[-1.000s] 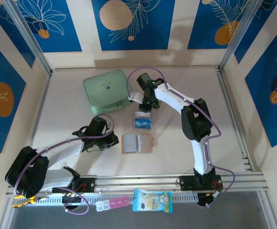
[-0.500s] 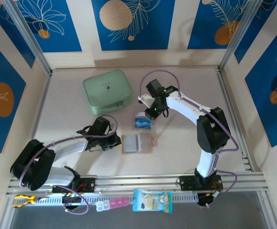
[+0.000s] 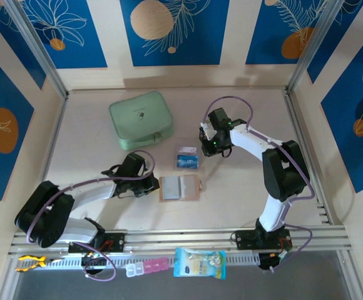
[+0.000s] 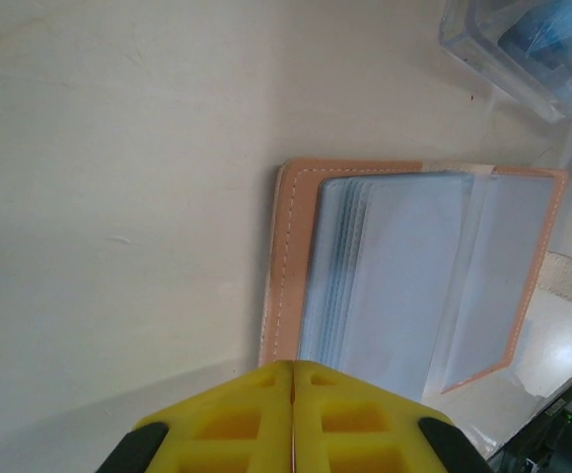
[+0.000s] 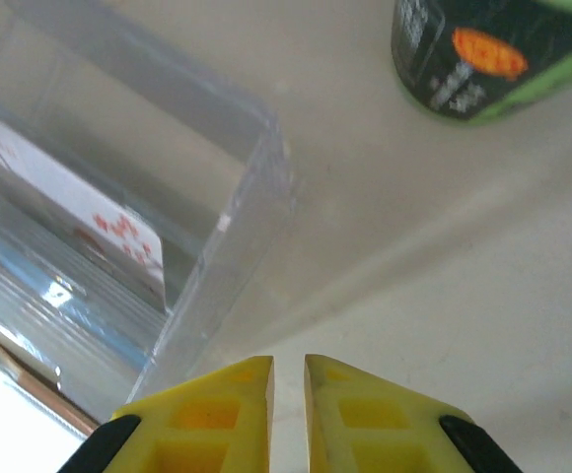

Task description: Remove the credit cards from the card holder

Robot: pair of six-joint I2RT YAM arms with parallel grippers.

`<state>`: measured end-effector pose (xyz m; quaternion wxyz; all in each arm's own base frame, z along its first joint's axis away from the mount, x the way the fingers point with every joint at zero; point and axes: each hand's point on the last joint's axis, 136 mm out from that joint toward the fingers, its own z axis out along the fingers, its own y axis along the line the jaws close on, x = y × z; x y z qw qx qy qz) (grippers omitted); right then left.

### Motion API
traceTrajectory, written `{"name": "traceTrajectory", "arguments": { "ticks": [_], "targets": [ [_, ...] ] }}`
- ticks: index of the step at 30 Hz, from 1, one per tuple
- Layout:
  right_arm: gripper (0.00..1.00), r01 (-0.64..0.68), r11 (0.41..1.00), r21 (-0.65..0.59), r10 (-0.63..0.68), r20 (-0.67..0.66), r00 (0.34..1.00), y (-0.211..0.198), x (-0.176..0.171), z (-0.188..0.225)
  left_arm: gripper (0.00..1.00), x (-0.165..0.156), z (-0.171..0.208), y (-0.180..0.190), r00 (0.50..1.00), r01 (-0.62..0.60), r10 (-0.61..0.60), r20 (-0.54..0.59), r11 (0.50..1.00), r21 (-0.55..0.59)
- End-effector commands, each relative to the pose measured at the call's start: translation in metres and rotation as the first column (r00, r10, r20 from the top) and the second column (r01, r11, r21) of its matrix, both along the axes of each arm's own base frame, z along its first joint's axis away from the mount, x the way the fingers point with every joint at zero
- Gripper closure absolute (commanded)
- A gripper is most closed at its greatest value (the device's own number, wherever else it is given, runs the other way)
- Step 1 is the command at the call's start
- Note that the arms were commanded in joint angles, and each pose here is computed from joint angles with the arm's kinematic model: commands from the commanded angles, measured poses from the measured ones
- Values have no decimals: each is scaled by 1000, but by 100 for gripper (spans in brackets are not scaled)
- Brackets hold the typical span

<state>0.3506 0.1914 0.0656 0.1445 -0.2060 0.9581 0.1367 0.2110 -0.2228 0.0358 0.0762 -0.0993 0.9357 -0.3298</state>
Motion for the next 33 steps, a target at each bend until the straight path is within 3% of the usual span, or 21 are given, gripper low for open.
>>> {"name": "traceTrajectory", "arguments": {
  "ticks": [1,13,20,27,33],
  "targets": [
    [84,25,996,84,-25,-1,1000,15,12,-2,93,-1,6,-2,1000,0,1,12,1000,-13],
    [84,8,982,191,-12,16,1000,38,30,5,92,0,8,-3,1000,2,-2,18,1000,-15],
    [84,11,984,179,-18,32,999,36,28,13,92,-2,6,-6,1000,13,-13,10,1000,-18],
    [83,30,985,172,-38,43,998,38,8,35,93,-4,4,-12,1000,29,-29,8,999,-22],
    [83,128,958,258,-110,-83,990,52,-21,46,93,-5,0,-16,999,38,-39,-1,999,-19]
  ]
}}
